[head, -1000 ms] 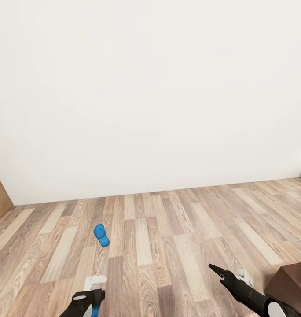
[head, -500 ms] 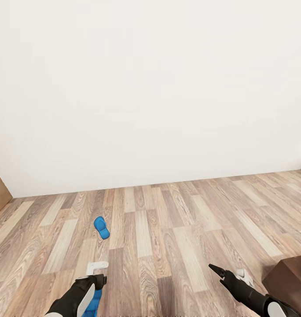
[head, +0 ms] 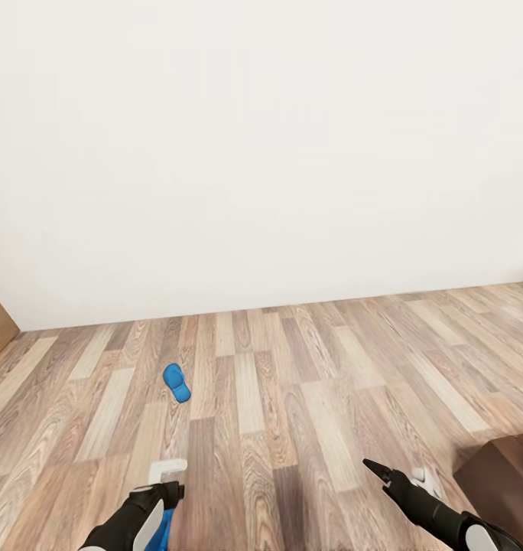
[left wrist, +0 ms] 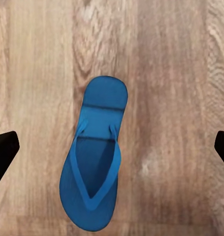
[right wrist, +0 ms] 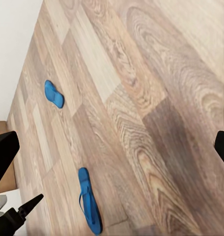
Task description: In the bedroom, move the book from the bed onto either nightstand, and place the two sandals side by side next to the bed.
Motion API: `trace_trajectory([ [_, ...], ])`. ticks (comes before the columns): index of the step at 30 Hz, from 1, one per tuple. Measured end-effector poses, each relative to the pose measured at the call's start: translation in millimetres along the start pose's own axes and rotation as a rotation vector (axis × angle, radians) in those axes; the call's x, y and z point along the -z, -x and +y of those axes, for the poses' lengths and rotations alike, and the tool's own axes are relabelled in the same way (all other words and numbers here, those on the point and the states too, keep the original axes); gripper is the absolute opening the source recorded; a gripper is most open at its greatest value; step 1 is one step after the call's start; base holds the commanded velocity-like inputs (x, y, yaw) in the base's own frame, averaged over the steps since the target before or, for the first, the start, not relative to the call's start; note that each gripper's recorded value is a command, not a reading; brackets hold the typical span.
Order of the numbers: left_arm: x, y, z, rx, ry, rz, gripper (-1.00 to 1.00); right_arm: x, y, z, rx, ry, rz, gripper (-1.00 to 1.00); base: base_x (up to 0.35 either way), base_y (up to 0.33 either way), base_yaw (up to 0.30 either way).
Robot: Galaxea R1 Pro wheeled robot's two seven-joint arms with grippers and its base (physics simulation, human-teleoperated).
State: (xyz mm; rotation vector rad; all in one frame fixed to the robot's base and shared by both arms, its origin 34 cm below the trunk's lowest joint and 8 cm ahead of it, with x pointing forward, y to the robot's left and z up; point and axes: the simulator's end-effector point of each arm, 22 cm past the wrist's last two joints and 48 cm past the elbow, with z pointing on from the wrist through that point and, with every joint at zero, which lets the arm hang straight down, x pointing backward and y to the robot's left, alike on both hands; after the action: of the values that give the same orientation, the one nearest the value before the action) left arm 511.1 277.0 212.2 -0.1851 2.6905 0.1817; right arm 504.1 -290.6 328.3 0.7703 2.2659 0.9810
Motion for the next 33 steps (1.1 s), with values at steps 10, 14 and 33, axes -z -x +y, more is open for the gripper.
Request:
trace_trajectory([
  [10, -12.9, -14, 11, -0.005, 0.019, 0.019, 1.0, -5.7, -10, -16, -0.019, -0.027, 0.024, 1.0, 0.0, 0.0, 0.0],
  [14, -18.1, -21, 19, -0.003, 0.03, 0.034, 1.0, -7.7, -14, -22, -0.027, -0.039, 0.033, 1.0, 0.0, 0.0, 0.0],
  [33, -37.5, -57, 21, -0.016, 0.037, 0.11, 1.0, -14.2, -33, -54, -0.067, -0.092, 0.083, 1.0, 0.0, 0.0, 0.0],
])
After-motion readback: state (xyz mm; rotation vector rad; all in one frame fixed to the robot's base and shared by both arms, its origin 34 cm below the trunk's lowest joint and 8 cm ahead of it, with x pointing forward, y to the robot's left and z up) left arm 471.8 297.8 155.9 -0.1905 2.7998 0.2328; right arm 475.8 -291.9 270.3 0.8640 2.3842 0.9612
